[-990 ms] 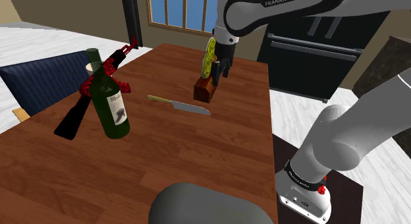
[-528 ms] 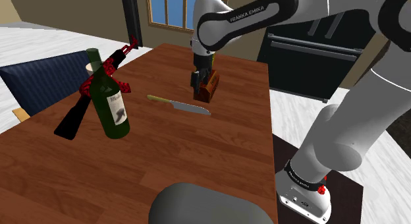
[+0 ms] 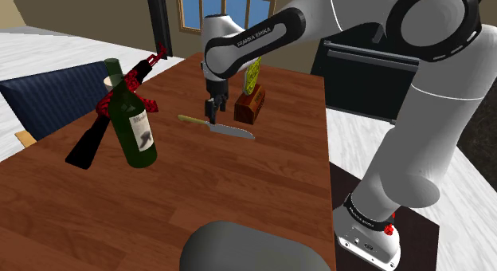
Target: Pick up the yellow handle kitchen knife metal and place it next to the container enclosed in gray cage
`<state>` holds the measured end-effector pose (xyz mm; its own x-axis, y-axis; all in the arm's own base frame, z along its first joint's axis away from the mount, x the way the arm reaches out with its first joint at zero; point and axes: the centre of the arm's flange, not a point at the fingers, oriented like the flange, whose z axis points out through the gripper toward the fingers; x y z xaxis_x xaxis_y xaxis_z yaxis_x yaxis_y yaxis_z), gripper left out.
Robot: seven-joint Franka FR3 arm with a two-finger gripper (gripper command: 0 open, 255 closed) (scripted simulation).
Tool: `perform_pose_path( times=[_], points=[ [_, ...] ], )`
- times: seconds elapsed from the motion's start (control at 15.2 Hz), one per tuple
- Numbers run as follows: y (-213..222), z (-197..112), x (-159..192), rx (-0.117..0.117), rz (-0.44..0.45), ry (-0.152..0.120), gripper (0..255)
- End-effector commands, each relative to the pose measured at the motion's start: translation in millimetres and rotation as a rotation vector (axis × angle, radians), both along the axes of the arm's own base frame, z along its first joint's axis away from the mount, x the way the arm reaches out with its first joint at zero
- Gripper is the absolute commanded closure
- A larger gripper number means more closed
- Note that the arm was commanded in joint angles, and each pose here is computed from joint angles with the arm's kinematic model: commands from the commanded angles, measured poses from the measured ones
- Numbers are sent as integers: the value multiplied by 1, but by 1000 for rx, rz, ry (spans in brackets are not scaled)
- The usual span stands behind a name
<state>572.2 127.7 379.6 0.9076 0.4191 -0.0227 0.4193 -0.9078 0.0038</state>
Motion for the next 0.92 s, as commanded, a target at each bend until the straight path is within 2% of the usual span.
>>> perform_pose_path(
  times=[0.0, 0.46, 0.86],
  points=[
    [10, -10, 8, 2, 23, 0, 0],
    [10, -50, 8, 2, 23, 0, 0],
    [10, -50, 8, 2, 23, 0, 0]
  ],
)
